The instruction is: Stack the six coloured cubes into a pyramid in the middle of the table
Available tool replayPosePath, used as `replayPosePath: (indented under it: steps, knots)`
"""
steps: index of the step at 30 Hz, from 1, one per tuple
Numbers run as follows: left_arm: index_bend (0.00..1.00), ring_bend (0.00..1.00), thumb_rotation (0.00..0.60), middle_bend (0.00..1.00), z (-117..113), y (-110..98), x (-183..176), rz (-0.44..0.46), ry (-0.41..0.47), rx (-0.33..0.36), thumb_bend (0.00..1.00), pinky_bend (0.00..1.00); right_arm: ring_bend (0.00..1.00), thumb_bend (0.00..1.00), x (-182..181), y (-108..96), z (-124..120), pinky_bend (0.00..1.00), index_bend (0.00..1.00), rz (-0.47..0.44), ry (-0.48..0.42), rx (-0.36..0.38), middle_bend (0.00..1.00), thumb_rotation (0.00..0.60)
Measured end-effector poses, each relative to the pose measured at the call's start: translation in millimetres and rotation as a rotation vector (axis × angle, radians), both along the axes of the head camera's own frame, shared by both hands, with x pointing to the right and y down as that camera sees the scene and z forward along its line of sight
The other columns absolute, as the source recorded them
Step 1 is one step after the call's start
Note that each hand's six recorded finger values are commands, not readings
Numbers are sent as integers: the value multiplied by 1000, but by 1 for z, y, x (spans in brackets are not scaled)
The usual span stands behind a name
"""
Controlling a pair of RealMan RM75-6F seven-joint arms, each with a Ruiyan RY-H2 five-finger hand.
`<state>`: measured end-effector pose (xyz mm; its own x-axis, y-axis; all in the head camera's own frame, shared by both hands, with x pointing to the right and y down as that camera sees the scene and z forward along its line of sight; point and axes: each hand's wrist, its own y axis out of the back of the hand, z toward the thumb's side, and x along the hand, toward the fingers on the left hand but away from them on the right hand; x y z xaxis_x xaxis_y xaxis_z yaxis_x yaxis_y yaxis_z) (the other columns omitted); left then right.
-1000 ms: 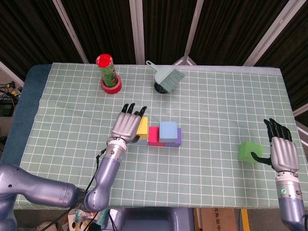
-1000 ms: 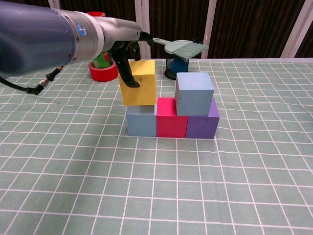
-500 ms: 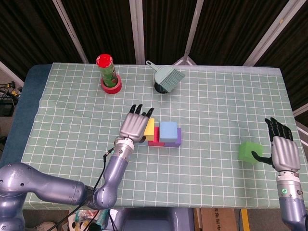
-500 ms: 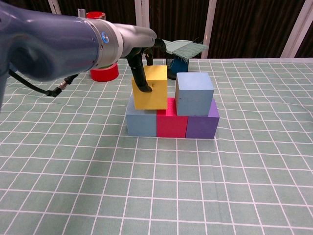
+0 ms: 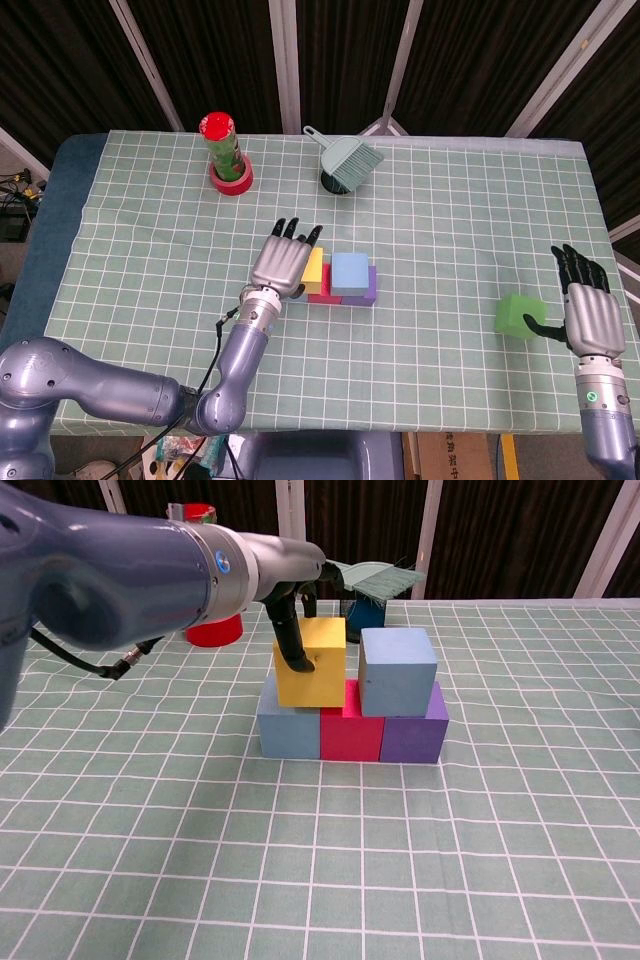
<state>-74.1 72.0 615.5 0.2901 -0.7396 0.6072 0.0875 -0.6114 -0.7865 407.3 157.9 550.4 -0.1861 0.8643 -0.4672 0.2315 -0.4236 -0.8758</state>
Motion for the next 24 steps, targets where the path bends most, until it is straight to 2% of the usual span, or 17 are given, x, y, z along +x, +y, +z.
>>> replayPosePath:
  steps: [24]
  knots:
    - [0, 0, 600, 332, 1, 4, 10, 45, -14, 35, 375, 0, 0, 212, -1, 0, -1, 0, 0, 7, -14, -1, 0, 600]
